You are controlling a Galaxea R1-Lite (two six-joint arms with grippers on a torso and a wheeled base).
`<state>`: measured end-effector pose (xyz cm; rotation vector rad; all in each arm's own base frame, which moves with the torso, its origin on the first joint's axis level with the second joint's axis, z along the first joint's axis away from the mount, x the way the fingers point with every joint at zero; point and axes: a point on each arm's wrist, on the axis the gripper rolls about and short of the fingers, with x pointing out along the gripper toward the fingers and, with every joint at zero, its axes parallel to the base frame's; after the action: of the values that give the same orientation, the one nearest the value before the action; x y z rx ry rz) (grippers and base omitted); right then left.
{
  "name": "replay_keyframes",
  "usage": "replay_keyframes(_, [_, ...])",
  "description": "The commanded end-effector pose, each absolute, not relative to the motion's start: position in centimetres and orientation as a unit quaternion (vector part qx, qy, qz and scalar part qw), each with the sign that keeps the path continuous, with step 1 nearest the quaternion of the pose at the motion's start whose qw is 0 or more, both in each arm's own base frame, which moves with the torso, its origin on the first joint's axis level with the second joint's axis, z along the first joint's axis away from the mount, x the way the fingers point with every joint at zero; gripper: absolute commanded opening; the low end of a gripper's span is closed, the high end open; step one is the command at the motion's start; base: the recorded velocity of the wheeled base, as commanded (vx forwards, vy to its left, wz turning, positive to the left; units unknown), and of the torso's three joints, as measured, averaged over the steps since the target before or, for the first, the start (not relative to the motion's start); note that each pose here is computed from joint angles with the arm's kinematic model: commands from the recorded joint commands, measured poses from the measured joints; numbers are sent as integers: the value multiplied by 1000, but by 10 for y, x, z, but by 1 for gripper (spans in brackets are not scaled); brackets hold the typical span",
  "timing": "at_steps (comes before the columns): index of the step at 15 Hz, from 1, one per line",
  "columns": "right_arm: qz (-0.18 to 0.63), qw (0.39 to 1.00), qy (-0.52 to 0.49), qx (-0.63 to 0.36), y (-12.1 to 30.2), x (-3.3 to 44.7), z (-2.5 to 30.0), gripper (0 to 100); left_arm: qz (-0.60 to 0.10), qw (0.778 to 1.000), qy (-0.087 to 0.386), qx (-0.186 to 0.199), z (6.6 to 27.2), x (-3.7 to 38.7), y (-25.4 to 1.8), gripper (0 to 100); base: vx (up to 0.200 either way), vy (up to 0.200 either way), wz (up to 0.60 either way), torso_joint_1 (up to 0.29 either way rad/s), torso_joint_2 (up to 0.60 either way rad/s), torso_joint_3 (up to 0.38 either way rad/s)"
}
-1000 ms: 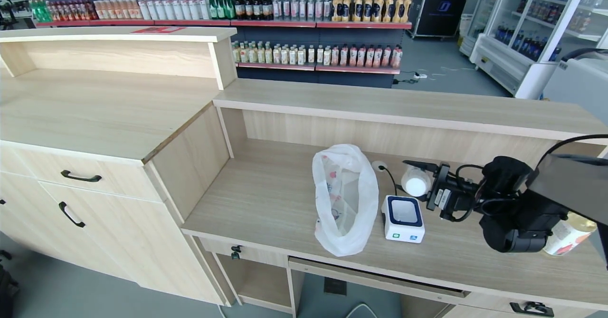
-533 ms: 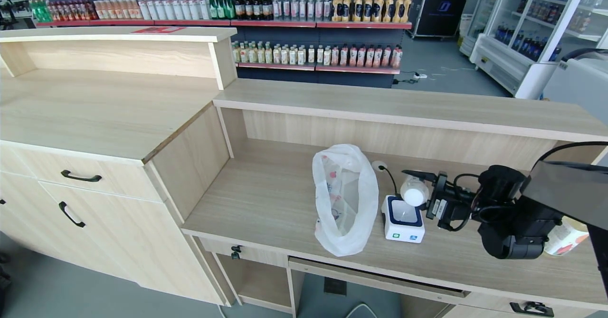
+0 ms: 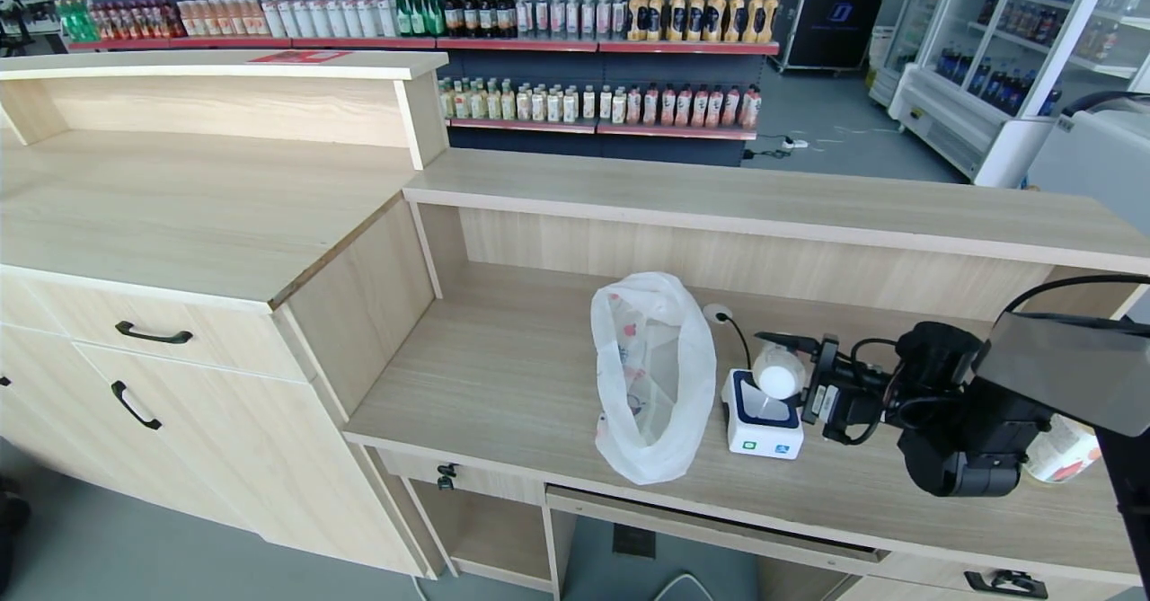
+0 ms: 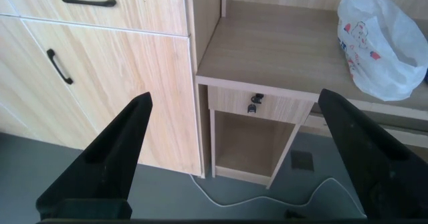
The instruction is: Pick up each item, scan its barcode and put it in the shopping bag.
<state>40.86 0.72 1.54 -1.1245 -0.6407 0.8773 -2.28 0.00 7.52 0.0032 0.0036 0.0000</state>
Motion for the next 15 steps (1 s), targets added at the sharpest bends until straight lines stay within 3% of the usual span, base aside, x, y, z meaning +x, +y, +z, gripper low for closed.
replay_keyframes(1, [398, 711, -285, -505, 7, 409, 10, 0, 0, 1000, 2, 2, 75, -23, 0, 100, 0, 0, 0, 0, 0, 0])
replay_keyframes(15, [410, 711, -294, -489, 20, 424, -2, 0, 0, 1000, 2, 2, 75, -23, 0, 100, 0, 0, 0, 0, 0, 0])
